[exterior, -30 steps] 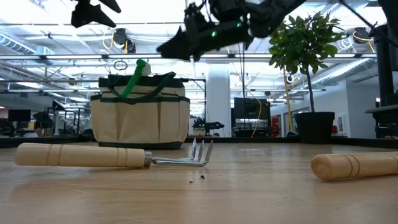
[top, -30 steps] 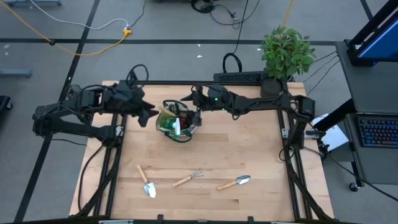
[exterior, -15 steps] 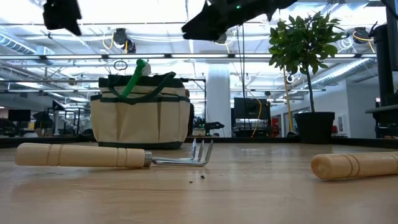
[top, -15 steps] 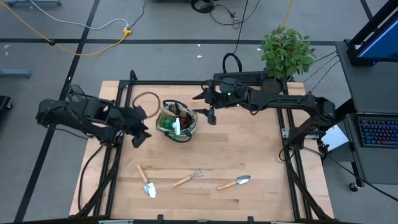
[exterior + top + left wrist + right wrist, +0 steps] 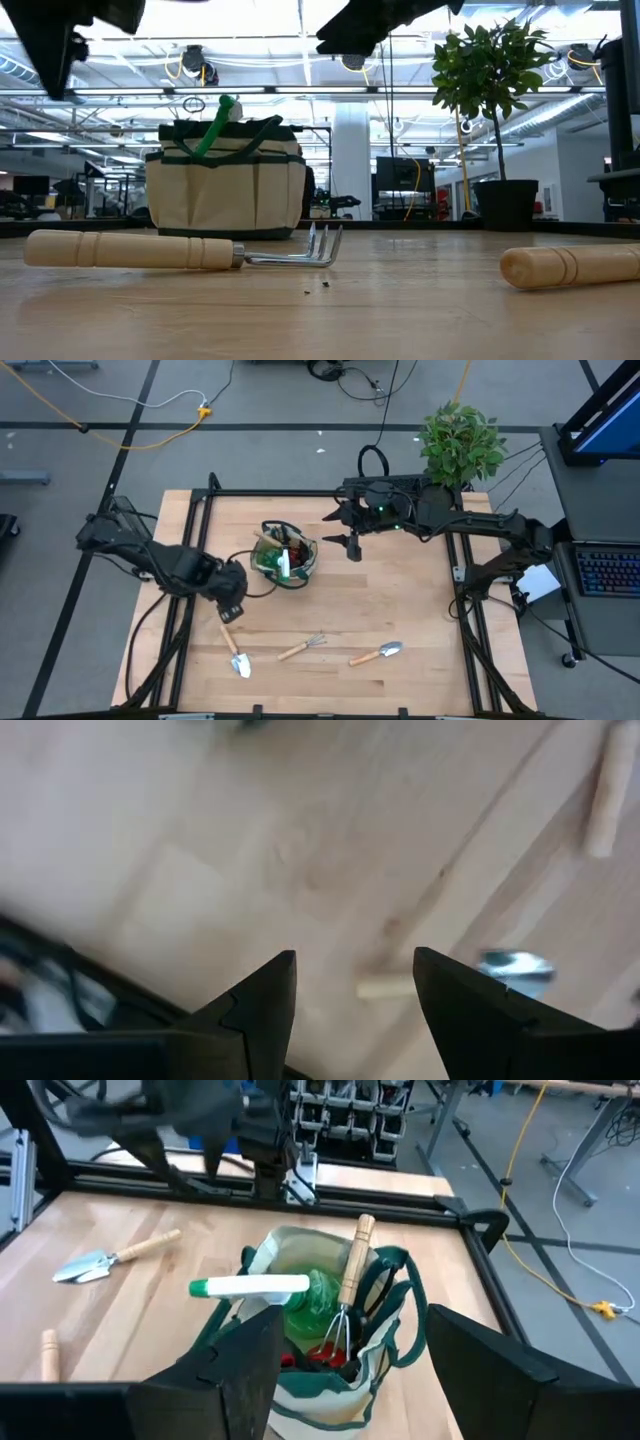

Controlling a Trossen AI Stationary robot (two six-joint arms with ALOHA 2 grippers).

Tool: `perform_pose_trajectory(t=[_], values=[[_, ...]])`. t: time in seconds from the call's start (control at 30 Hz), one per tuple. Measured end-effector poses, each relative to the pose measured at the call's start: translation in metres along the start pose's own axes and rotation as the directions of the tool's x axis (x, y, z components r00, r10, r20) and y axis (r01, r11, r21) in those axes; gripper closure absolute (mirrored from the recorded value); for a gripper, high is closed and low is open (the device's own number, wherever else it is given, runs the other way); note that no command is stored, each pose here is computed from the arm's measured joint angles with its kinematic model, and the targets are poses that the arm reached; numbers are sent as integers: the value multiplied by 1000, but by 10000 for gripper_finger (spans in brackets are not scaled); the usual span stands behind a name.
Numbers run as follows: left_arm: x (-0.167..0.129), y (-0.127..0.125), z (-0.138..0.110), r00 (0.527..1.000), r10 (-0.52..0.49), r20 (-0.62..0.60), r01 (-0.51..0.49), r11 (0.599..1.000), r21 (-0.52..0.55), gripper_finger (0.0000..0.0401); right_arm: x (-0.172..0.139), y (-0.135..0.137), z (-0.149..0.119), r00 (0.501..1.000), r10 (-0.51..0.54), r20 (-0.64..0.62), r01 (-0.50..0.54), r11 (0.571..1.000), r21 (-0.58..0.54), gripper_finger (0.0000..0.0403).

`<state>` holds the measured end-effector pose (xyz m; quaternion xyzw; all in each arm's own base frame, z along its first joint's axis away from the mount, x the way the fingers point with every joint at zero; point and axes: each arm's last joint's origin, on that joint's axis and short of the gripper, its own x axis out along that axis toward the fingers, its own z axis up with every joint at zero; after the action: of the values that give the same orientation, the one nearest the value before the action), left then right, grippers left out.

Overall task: Pick & Place Garden tools in Gardening bag
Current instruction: Put the left brown trowel into the gardening bag

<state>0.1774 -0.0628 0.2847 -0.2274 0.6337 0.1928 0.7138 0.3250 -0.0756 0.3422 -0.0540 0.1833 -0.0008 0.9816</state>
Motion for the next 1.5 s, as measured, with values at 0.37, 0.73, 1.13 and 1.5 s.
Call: perform_pose_trajectory(t=[0.37,0.73,1.13,1.5], values=[[21,-31,-13,977,-27,-212,-91,847,-524,192,-1,0,0,1000,3,-7,-3,1000,-11,165],[32,-49,-42,994,-26,-110,-68,641,-765,192,-16,0,-6,994,7,-106,-16,997,-81,165],[100,-51,-73,985,-163,-56,18,416,-909,192,-58,2,-34,990,-28,-138,23,999,-34,165],[106,-44,-75,985,-125,-116,-56,406,-912,192,-96,21,-74,998,-62,0,62,996,64,165]])
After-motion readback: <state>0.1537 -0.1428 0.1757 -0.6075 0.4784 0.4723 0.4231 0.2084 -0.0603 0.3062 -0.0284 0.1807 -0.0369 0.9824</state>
